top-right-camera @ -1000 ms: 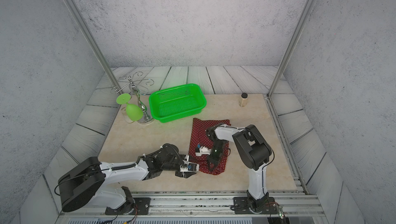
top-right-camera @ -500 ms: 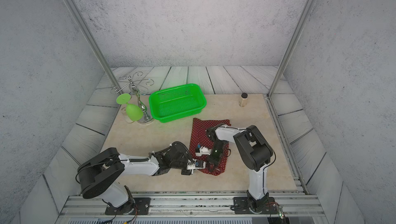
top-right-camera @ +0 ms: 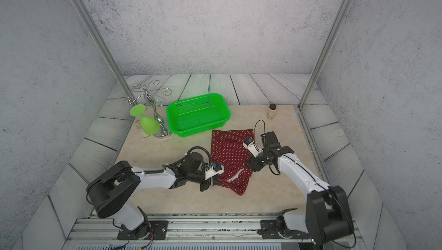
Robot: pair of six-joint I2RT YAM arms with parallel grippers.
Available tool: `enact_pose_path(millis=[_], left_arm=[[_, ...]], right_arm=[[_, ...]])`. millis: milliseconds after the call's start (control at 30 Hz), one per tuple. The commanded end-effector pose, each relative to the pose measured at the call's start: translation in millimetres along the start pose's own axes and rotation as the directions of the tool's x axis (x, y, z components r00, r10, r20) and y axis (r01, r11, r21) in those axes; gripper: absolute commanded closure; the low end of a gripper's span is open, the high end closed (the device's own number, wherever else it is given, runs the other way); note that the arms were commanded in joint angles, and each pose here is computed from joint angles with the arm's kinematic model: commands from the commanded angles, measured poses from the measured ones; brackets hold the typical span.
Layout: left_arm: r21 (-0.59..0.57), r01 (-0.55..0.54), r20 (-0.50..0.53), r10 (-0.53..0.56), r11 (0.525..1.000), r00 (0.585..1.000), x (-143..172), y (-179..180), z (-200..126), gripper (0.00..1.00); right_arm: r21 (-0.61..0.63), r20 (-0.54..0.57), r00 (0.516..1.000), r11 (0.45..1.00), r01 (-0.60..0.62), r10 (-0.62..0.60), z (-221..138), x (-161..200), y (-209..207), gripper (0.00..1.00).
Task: Roll up the skirts
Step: Roll the skirt at the center of the board.
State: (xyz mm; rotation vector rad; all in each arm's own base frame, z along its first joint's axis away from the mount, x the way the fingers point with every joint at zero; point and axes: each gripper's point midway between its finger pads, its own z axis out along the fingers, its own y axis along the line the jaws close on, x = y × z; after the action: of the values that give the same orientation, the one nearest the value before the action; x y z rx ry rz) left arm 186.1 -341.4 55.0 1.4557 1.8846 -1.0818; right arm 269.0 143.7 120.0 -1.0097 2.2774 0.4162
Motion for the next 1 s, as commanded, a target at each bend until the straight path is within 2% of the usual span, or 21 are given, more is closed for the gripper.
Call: enact_pose_path(millis=[0,67,133,233,300,367,433,567,700,767,833,900,933,967], left_arm=[[0.161,0.297,-0.050,-0.293,0.941,0.955,-3,-1,-1,1.00],[0.156,0.439,-0.086,-0.431,0.885,0.898,-2,14,-2,1.00],[0.181,0.525,-0.122,-0.511,0.831,0.851,0,21,-3,1.00],[0.210,0.578,-0.134,-0.562,0.789,0.816,-1,24,-5,1.00],[0.220,0.627,-0.122,-0.616,0.748,0.778,-4,31,-7,1.00],[0.210,0.675,-0.140,-0.661,0.707,0.737,-2,36,-5,1.00],[0.189,0.690,-0.166,-0.670,0.698,0.723,3,37,-4,1.00],[0.140,0.671,-0.135,-0.657,0.728,0.741,3,42,-7,1.00],[0.141,0.664,-0.111,-0.655,0.734,0.747,-4,46,-7,1.00],[0.156,0.660,-0.099,-0.653,0.735,0.751,-10,46,-8,1.00],[0.161,0.650,-0.077,-0.647,0.743,0.759,-15,44,-13,1.00],[0.129,0.641,-0.019,-0.644,0.757,0.765,-21,49,-24,0.71],[0.097,0.636,0.043,-0.641,0.766,0.766,-25,57,-35,0.58],[0.065,0.639,0.103,-0.642,0.766,0.760,-25,66,-48,0.52]], right_arm=[[0.018,0.275,0.905,0.943,0.333,-0.325,-17,-37,33,0.40],[0.039,0.328,0.814,0.867,0.496,-0.480,-18,-34,60,0.35],[0.008,0.357,0.752,0.806,0.591,-0.555,-16,-27,81,0.33],[-0.065,0.274,0.708,0.722,0.688,-0.650,7,-1,97,0.32],[-0.081,0.215,0.654,0.654,0.752,-0.726,28,12,102,0.31],[-0.046,0.139,0.614,0.615,0.787,-0.777,48,12,95,0.31],[-0.013,0.098,0.614,0.616,0.788,-0.783,61,3,86,0.31],[-0.088,0.067,0.564,0.559,0.825,-0.823,84,9,94,0.32],[-0.139,0.003,0.589,0.583,0.801,-0.808,102,25,94,0.37],[-0.163,-0.036,0.583,0.580,0.798,-0.812,110,36,95,0.45],[-0.182,-0.101,0.614,0.621,0.762,-0.783,115,39,88,0.58],[-0.240,-0.158,0.630,0.649,0.722,-0.760,114,44,87,0.74],[-0.284,-0.162,0.641,0.657,0.698,-0.750,109,47,92,0.85],[-0.322,-0.159,0.655,0.666,0.673,-0.739,104,49,95,0.90]])
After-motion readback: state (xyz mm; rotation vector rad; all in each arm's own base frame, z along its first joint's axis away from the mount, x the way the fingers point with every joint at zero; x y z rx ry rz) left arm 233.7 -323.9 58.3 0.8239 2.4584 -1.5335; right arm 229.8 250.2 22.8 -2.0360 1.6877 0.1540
